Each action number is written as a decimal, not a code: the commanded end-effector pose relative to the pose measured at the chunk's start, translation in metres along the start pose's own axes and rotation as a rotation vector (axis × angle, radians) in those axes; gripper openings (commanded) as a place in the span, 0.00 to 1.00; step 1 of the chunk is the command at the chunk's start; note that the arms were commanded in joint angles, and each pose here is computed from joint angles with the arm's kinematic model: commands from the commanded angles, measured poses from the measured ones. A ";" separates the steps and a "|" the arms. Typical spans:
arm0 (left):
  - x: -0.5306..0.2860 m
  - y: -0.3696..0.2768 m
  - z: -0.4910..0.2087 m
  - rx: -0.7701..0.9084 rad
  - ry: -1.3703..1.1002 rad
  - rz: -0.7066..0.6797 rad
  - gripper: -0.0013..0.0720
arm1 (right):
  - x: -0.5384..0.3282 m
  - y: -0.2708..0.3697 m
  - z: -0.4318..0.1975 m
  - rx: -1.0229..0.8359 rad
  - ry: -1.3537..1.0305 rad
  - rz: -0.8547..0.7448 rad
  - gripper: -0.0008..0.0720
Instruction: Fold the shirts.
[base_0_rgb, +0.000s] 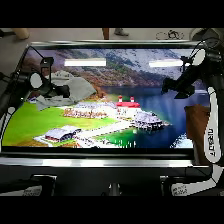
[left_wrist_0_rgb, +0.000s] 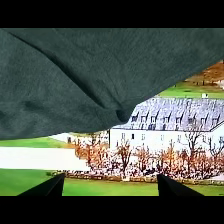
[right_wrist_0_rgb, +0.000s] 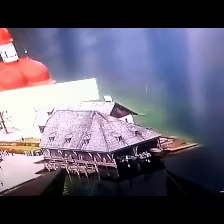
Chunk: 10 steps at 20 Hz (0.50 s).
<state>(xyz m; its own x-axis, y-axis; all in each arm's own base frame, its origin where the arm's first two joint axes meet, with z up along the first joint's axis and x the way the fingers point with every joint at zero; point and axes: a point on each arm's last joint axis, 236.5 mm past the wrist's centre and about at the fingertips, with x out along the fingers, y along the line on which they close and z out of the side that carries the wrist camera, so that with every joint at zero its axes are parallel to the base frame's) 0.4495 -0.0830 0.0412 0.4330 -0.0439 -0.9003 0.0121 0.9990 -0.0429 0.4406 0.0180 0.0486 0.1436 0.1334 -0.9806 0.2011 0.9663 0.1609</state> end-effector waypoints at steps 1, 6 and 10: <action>0.009 0.015 0.040 -0.077 -0.122 -0.003 0.94 | -0.001 0.004 0.020 -0.003 -0.086 0.016 0.92; 0.068 0.114 0.042 -0.575 0.052 -0.055 0.94 | -0.002 0.008 0.033 -0.028 -0.141 0.032 0.92; 0.127 0.121 0.031 -0.662 0.090 -0.084 0.94 | -0.004 0.012 0.041 -0.027 -0.172 0.047 0.92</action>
<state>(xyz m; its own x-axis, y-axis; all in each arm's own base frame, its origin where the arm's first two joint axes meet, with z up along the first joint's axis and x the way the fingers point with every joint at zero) 0.5203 0.0243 -0.0304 0.3803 -0.0984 -0.9196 -0.4476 0.8505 -0.2762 0.4736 0.0187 0.0556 0.2823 0.1365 -0.9496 0.1720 0.9666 0.1901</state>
